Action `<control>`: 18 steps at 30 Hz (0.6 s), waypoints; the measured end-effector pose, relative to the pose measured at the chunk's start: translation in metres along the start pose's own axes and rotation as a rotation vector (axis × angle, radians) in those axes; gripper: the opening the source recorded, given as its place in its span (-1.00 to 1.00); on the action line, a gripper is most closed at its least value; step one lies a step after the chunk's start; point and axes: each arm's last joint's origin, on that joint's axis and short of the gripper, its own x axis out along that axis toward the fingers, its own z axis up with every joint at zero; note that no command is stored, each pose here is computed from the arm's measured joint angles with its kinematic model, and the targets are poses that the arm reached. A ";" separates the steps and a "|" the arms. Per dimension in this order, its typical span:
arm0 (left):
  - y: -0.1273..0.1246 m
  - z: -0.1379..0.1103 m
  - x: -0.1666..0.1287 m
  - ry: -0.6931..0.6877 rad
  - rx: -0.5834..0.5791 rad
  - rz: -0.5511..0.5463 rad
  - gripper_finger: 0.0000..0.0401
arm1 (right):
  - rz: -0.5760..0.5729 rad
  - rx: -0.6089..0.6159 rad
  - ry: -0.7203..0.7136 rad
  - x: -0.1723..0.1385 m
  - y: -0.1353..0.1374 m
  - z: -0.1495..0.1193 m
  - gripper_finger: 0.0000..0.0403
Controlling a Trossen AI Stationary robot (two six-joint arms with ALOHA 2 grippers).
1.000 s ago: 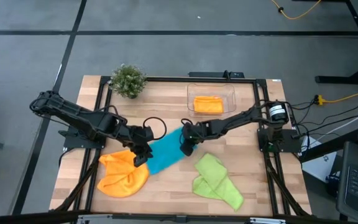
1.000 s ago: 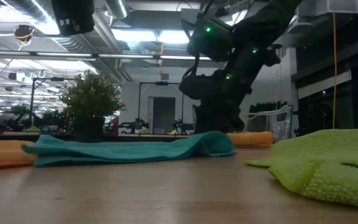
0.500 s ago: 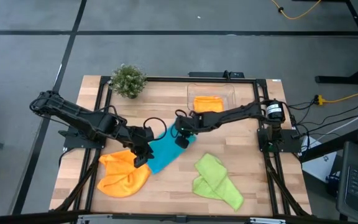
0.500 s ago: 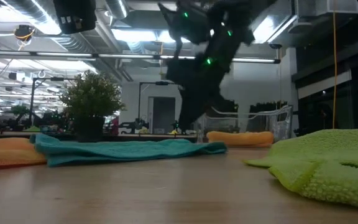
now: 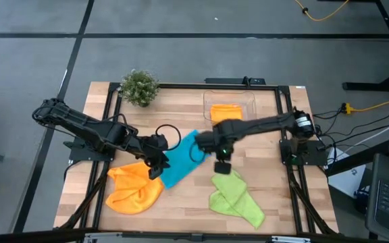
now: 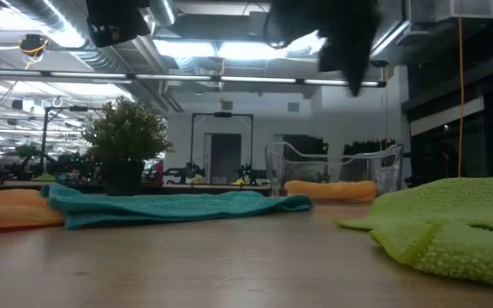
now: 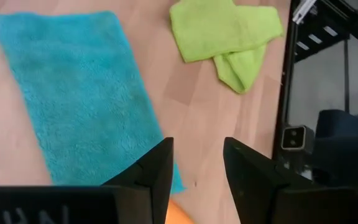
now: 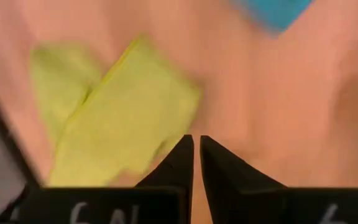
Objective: Fold microfiber towels
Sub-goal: Fold the blue microfiber cloth
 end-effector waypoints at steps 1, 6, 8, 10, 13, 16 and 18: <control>0.000 0.000 0.000 -0.002 -0.007 0.001 -0.33 | 0.019 -0.016 0.022 0.002 0.005 -0.008 -0.84; 0.002 -0.005 0.001 0.125 -0.293 -0.031 -0.33 | 0.069 -0.001 0.052 0.004 0.020 -0.051 -0.84; 0.003 -0.012 0.007 0.231 -0.353 -0.009 -0.33 | 0.085 0.038 -0.006 0.008 0.021 -0.061 -0.84; 0.000 -0.023 0.011 0.353 -0.348 0.005 -0.33 | 0.103 0.079 -0.112 0.016 0.023 -0.065 -0.84; -0.009 -0.039 0.025 0.498 -0.294 0.009 -0.33 | 0.150 0.110 -0.251 0.034 0.023 -0.066 -0.84; -0.017 -0.054 0.048 0.559 -0.224 0.065 -0.33 | 0.222 0.127 -0.325 0.050 0.022 -0.063 -0.84; -0.017 -0.065 0.066 0.560 -0.191 0.160 -0.33 | 0.252 0.159 -0.327 0.060 0.021 -0.063 -0.84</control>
